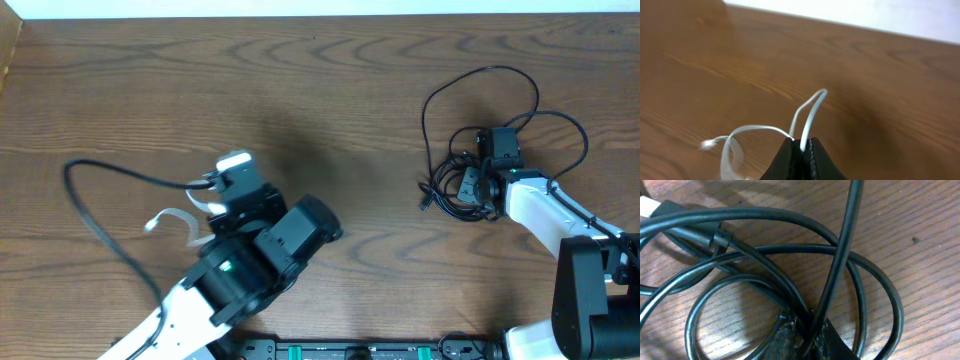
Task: Untangle cables
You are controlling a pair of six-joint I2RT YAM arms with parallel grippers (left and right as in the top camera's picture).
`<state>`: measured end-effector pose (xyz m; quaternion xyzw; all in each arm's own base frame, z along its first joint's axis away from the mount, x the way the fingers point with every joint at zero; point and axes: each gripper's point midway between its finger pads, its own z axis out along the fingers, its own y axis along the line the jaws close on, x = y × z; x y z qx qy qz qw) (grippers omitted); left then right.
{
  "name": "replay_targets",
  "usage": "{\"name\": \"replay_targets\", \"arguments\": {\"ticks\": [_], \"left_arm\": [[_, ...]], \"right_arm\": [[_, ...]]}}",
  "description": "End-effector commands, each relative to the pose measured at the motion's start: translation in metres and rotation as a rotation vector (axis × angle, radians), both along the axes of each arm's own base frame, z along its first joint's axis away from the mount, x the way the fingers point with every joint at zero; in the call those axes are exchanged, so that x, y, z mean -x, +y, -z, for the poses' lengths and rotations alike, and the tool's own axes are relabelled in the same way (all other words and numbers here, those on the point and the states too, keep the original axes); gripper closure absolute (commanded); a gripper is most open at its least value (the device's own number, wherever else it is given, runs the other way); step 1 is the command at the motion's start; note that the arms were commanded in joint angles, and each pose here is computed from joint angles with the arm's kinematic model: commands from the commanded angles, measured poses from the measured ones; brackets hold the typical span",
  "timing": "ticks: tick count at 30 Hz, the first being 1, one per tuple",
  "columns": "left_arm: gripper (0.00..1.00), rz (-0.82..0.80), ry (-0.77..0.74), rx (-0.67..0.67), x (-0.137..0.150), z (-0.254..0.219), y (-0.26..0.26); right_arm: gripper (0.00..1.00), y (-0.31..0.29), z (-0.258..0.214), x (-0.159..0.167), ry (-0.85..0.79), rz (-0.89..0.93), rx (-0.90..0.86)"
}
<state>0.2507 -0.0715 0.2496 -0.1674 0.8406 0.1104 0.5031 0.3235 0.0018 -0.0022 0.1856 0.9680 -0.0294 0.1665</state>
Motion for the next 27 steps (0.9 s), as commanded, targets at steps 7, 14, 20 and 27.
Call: {"name": "replay_targets", "arguments": {"ticks": [7,14,20,27], "left_arm": [[0.92,0.070,0.131,0.147,-0.022,0.050,-0.058],[0.92,0.016,-0.036,0.146,-0.052,0.025,-0.055],[0.85,0.017,-0.022,0.191,-0.056,0.028,-0.056],[0.92,-0.056,0.088,0.030,-0.045,0.046,-0.020]], "right_arm": [[0.86,0.013,0.005,0.004,0.021,-0.015,-0.074],[0.85,0.013,0.005,0.003,0.016,-0.015,-0.075],[0.84,0.013,0.005,0.003,0.015,-0.015,-0.075],[0.84,0.014,0.005,0.003,0.014,-0.017,-0.075]]}}
